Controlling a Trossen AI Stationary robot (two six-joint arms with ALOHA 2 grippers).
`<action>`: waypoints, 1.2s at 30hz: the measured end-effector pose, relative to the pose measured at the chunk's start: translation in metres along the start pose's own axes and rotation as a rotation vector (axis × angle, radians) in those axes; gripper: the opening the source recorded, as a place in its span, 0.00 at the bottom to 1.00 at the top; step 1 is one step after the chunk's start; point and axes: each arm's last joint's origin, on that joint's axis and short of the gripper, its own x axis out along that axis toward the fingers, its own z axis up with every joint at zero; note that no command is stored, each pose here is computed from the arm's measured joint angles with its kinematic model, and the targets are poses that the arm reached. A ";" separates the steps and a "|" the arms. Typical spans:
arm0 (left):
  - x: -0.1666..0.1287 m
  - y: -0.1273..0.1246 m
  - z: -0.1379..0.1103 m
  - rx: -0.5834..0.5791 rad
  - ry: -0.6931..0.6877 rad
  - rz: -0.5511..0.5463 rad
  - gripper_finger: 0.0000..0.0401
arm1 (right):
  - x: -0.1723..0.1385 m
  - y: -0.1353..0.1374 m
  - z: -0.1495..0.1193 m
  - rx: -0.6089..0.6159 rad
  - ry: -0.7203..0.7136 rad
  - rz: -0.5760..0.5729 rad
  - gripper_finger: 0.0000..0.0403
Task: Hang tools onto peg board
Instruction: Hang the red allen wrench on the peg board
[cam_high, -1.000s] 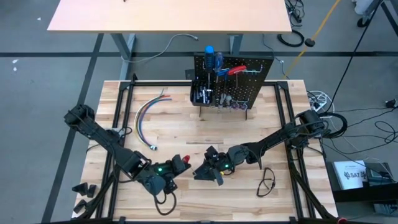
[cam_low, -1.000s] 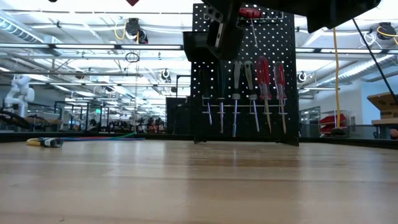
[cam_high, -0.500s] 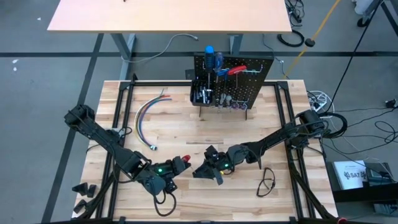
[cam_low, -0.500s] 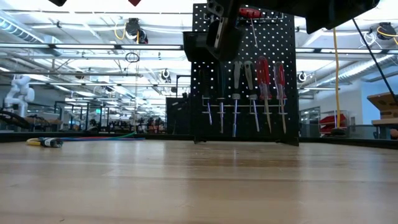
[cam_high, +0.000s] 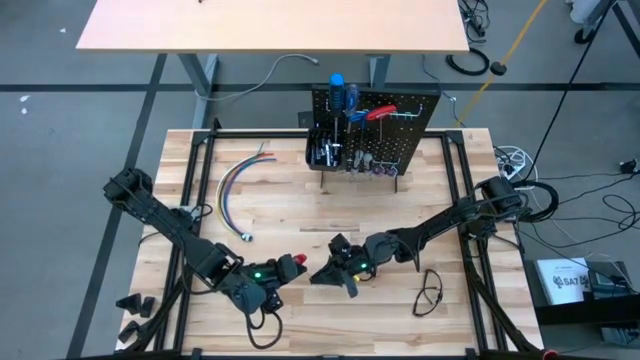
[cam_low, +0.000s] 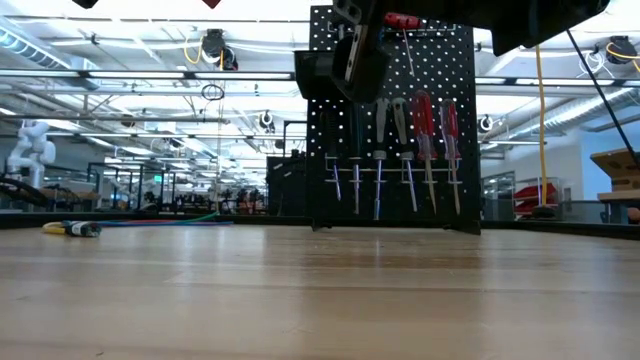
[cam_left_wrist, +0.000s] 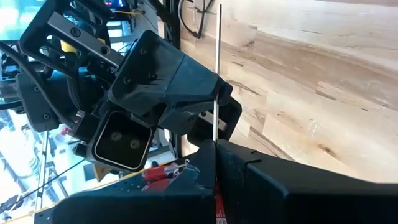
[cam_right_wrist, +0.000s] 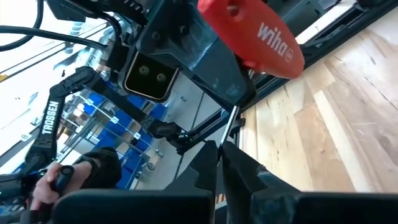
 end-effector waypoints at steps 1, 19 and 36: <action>0.000 0.000 0.000 0.000 -0.005 -0.003 0.00 | 0.000 0.000 0.000 -0.002 0.003 -0.006 0.01; -0.006 -0.003 0.000 -0.256 0.011 -0.013 0.29 | -0.003 0.000 0.006 -0.088 -0.077 -0.103 0.00; -0.084 -0.001 -0.034 -0.923 -0.148 -0.059 0.29 | -0.075 0.085 0.026 -0.437 -0.390 -0.706 0.00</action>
